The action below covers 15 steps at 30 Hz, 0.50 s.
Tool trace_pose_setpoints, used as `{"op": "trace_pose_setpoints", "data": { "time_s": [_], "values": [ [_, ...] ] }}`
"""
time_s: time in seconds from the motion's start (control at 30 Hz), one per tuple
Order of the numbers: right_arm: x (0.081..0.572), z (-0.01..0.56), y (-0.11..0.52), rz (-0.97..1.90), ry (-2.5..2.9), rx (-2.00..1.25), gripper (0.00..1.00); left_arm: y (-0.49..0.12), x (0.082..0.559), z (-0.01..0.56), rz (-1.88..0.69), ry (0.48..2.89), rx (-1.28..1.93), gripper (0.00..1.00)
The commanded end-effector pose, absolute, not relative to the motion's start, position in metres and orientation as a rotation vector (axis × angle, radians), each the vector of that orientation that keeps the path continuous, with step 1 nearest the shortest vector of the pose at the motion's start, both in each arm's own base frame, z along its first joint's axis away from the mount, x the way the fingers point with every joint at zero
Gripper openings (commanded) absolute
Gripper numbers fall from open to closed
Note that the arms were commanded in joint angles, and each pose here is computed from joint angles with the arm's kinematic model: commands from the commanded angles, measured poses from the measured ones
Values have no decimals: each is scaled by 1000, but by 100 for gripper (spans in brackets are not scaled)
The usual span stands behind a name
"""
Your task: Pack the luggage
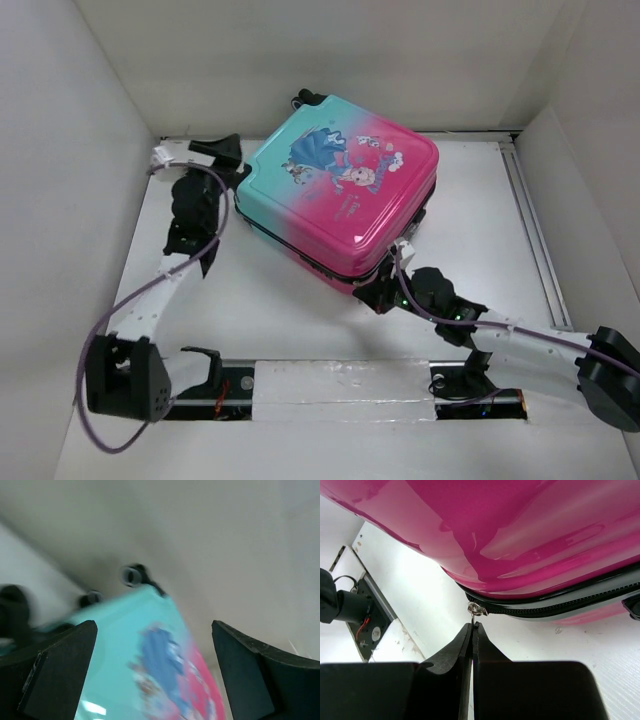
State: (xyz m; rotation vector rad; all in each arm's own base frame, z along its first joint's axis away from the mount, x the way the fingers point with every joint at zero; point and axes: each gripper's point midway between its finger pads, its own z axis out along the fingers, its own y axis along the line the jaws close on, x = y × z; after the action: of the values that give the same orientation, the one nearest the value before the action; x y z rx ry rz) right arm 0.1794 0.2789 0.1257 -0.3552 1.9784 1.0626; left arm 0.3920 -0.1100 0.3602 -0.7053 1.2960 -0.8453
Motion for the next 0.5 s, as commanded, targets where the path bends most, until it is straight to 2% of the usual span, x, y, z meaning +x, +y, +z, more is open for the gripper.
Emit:
{"op": "trace_pose_setpoints", "data": {
  "time_s": [0.0, 0.03, 0.27, 0.47],
  "values": [
    [170, 162, 291, 1186, 1848, -408, 0, -66, 413, 312, -985, 1351, -895, 96],
    [168, 165, 292, 1200, 1838, -417, 0, -43, 425, 297, -966, 1363, -940, 96],
    [163, 156, 293, 1214, 1866, -446, 0, 1, 445, 241, -885, 1444, -1084, 100],
    [159, 150, 292, 1219, 1876, -456, 0, -33, 478, 248, -1112, 1520, -872, 100]
  ]
}}
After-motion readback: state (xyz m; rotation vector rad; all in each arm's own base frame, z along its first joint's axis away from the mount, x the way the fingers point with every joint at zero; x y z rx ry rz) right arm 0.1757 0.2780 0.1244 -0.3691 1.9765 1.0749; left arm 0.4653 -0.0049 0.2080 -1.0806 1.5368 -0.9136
